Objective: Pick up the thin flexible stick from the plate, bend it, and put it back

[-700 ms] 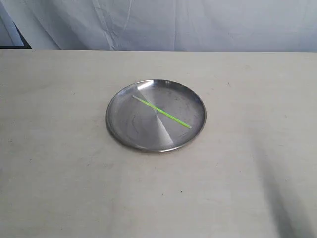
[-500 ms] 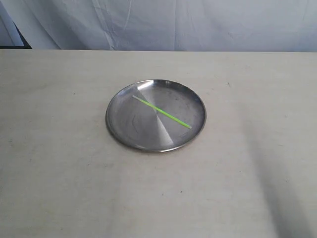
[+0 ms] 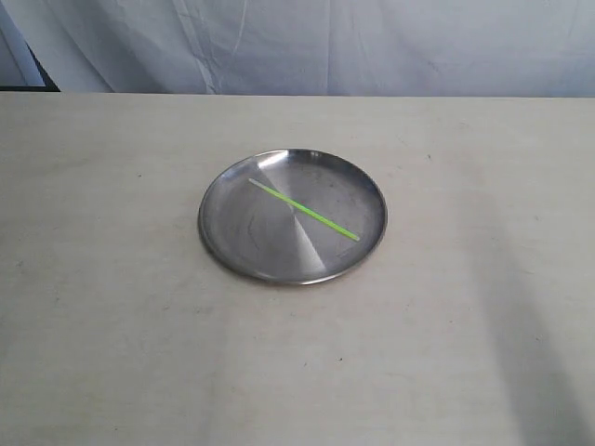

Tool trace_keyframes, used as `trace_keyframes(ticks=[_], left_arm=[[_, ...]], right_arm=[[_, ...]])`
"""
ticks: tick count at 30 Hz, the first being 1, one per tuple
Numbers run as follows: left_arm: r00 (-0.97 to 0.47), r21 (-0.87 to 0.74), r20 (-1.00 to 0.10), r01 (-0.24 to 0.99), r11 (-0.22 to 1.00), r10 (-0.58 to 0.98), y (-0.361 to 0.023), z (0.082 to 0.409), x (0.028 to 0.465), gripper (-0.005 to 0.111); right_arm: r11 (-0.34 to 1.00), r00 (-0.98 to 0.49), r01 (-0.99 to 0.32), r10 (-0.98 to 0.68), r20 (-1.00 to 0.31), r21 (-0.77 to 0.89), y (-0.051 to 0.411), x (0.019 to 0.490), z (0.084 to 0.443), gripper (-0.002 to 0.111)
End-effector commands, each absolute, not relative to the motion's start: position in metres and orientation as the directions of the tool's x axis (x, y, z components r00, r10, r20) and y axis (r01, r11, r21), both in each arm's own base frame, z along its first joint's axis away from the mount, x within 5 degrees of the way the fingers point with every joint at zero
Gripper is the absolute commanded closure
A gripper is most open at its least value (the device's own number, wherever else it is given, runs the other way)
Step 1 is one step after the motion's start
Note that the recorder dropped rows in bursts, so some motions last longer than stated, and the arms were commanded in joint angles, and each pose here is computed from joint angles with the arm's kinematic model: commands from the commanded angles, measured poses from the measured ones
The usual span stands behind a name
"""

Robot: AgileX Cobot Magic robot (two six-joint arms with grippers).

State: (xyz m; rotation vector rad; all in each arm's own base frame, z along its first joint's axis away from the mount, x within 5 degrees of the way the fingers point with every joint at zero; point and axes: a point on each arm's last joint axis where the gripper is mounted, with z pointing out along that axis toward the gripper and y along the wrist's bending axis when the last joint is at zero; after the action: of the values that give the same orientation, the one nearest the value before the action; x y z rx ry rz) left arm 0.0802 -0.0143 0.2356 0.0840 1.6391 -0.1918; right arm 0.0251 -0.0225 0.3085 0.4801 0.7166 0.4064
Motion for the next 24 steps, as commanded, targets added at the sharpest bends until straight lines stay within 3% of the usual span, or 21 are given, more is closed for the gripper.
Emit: trace_keyframes(ticks=[1,5,7,10,12,13,15,17,19,21,24], left_arm=[[-0.077,-0.081,-0.995,0.162,0.984,-0.069,-0.014,0.236,0.080,0.107],[-0.077,-0.081,-0.995,0.162,0.984,-0.069,-0.014,0.236,0.080,0.107],[-0.077,-0.081,-0.995,0.162,0.984,-0.069,-0.014,0.236,0.080,0.107],[-0.077,-0.081,-0.995,0.162,0.984,-0.069,-0.014,0.236,0.080,0.107],[-0.077,-0.081,-0.995,0.162,0.984,-0.069,-0.014,0.236,0.080,0.107],[-0.077,-0.081,-0.995,0.162,0.984,-0.069,-0.014,0.236,0.080,0.107],[-0.077,-0.081,-0.995,0.162,0.984,-0.069,-0.014,0.236,0.080,0.107],[-0.077,-0.081,-0.995,0.162,0.984,-0.069,-0.014,0.236,0.080,0.107],[-0.077,-0.081,-0.995,0.162,0.984,-0.069,-0.014,0.236,0.080,0.107],[-0.077,-0.081,-0.995,0.162,0.984,-0.069,-0.014,0.236,0.080,0.107],[-0.077,-0.081,-0.995,0.162,0.984,-0.069,-0.014,0.236,0.080,0.107]], right_arm=[[0.934,0.744,-0.035,0.262,-0.614,0.356,-0.020,0.031,0.362,0.109],[0.966,0.738,-0.015,0.186,-0.649,0.260,-0.017,0.067,0.415,0.109],[0.969,0.654,-0.068,0.222,-0.723,0.237,-0.012,0.106,0.437,0.109],[0.998,0.305,-0.044,0.059,-0.951,0.047,-0.002,0.177,0.454,0.109],[0.995,0.032,0.052,0.079,-0.996,0.080,0.002,0.233,0.449,0.109],[0.995,-0.066,0.097,0.009,-0.998,0.002,0.008,0.254,0.444,0.109],[0.965,-0.326,0.114,-0.186,-0.927,-0.234,0.027,0.300,0.424,0.109],[0.939,-0.564,-0.044,-0.305,-0.768,-0.341,0.058,0.340,0.387,0.109],[0.917,-0.685,-0.264,-0.397,-0.611,-0.300,0.091,0.368,0.355,0.109],[0.887,-0.758,-0.443,-0.447,-0.476,-0.128,0.125,0.390,0.314,0.109],[0.838,-0.790,-0.543,-0.489,-0.369,0.053,0.158,0.413,0.265,0.109]])
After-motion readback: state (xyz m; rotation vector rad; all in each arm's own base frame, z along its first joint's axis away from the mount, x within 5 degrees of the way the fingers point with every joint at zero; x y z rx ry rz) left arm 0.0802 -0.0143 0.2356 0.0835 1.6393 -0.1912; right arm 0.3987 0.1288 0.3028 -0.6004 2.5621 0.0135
